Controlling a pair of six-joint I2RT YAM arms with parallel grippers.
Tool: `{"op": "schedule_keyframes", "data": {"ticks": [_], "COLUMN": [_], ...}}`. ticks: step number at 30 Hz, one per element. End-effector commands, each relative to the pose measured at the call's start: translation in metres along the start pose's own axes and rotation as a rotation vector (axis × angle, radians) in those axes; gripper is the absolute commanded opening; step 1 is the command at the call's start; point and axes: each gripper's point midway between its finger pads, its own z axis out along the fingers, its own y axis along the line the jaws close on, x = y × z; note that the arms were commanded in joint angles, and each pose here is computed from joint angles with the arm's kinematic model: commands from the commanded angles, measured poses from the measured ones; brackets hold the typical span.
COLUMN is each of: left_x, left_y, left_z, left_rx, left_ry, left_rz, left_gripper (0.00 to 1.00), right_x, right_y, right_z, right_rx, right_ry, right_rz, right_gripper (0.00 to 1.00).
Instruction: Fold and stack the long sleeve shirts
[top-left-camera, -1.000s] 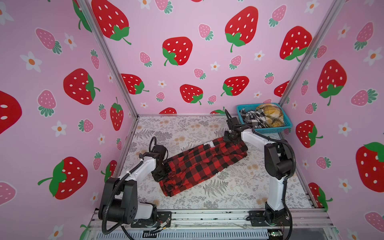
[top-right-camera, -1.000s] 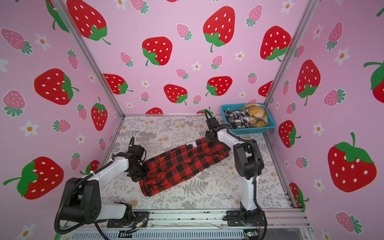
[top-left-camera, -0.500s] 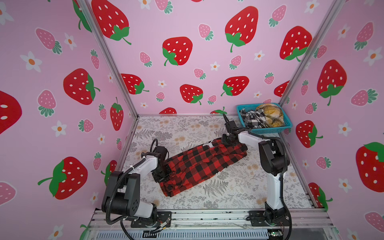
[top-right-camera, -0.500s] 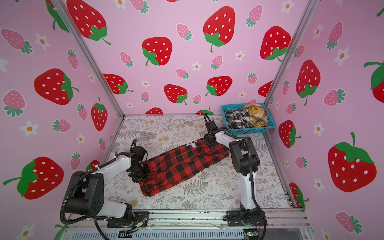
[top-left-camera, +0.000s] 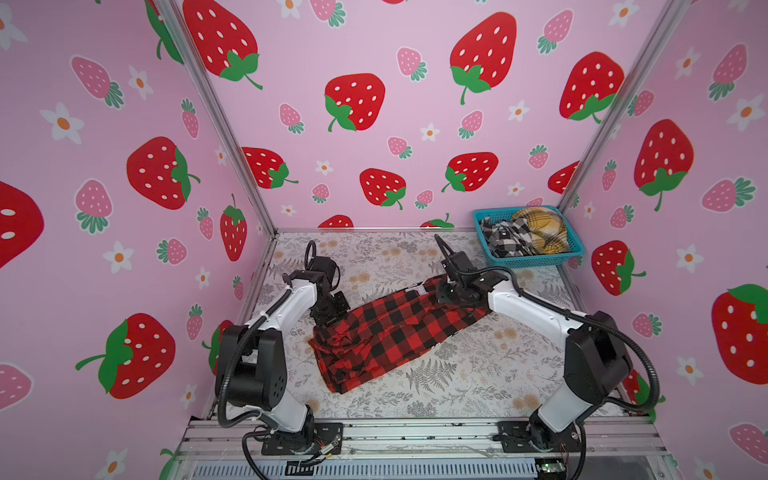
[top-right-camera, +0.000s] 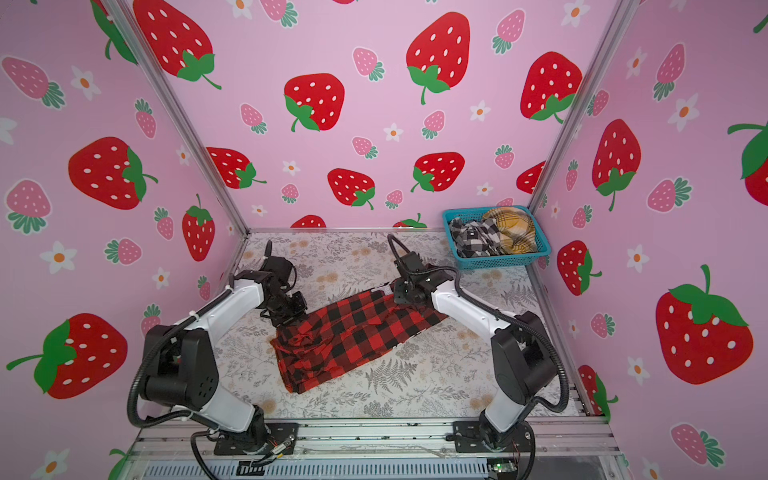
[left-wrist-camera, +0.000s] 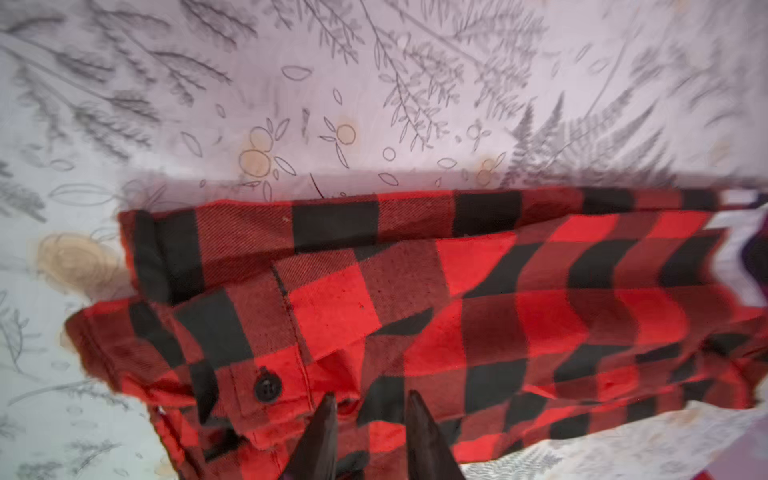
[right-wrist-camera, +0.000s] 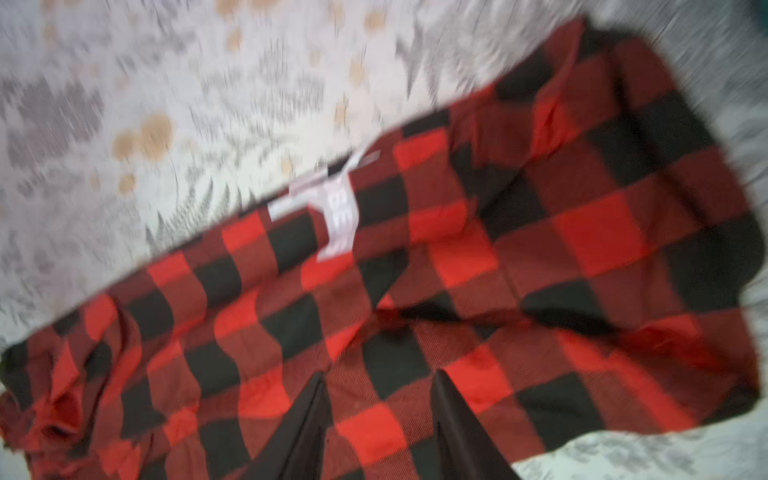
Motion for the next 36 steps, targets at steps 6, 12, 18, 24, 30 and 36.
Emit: {"op": "schedule_keyframes", "data": {"ticks": [6,12,18,24,30,36], "left_x": [0.024,0.055,0.096,0.136,0.061,0.026], "left_y": [0.025,0.043,0.0,-0.117,-0.123,-0.09], "left_z": [0.022,0.05,0.053,0.004,-0.042,0.005], "left_rx": [-0.058,-0.054,0.068,0.311,0.303,0.22], "left_ry": [0.085,0.165,0.221,0.21,0.007,0.081], "left_rz": [0.006,-0.039,0.035,0.31,0.221,0.118], "left_gripper": [0.3,0.22,0.24,0.46,0.48,0.41], "right_x": [0.072,0.022,-0.087,-0.118,-0.046,-0.006], "right_y": [-0.031,-0.045,-0.035,0.008,0.086,0.129], "right_z": [0.058,0.104,0.114,0.047,0.012,0.032], "right_rx": [0.048,0.095,0.13,-0.015,-0.293,-0.403], "right_ry": [0.193,0.184,0.094,-0.023,0.039,0.12], "right_rz": [0.141,0.116,0.054,0.038,0.075,0.137], "right_gripper": [0.36,0.3,0.29,0.42,0.51,0.55]}}
